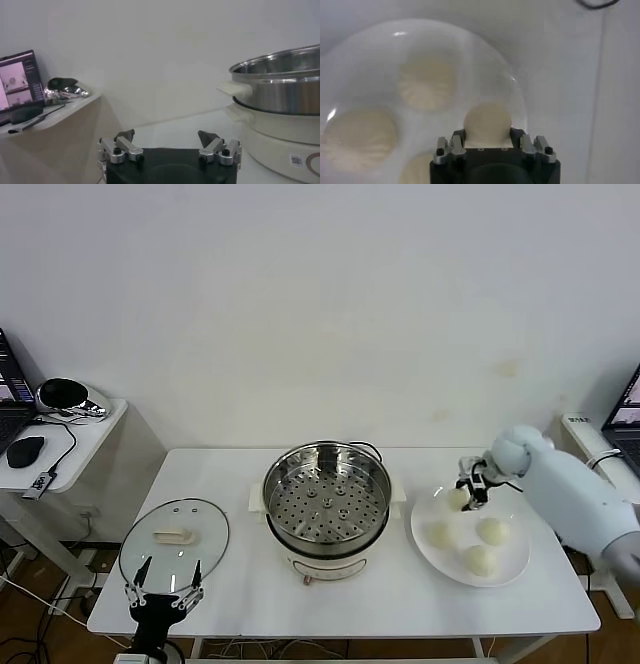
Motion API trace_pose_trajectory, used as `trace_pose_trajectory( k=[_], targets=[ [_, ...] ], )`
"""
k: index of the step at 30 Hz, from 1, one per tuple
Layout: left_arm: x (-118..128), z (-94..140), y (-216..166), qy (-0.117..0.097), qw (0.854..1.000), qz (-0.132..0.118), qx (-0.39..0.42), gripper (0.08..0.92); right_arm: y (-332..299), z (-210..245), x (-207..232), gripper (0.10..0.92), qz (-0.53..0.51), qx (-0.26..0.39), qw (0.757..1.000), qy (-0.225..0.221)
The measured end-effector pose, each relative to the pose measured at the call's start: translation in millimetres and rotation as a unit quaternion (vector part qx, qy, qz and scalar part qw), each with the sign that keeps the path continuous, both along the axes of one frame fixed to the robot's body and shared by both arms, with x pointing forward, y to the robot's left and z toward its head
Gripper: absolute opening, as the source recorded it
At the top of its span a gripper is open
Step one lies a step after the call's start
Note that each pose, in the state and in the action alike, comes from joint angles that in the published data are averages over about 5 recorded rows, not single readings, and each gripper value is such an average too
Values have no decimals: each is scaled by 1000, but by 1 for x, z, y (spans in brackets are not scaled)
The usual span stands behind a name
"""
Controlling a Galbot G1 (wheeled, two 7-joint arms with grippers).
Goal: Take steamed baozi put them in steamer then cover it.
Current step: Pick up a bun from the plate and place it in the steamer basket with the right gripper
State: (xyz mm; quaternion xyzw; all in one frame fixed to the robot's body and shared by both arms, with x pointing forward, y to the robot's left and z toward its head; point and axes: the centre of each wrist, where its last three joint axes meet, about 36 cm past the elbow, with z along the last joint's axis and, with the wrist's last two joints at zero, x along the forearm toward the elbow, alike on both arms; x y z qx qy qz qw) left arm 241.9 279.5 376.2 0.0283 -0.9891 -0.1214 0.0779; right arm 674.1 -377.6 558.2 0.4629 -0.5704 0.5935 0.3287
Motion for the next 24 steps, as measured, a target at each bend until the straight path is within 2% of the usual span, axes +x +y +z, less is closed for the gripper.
trace_pose_trajectory(
  k=[8, 12, 18, 24],
  targets=[
    [3, 0, -2, -2, 1000, -7, -6, 823, 41, 97, 5, 572, 81, 39, 995, -49],
    [5, 1, 0, -5, 1000, -9, -6, 823, 75, 131, 7, 576, 134, 45, 988, -62],
    [8, 1, 6, -8, 1000, -6, -3, 823, 139, 145, 9, 584, 223, 34, 973, -56],
    [11, 4, 10, -13, 1000, -1, -4, 823, 203, 134, 9, 585, 312, 9, 949, -38]
  ],
)
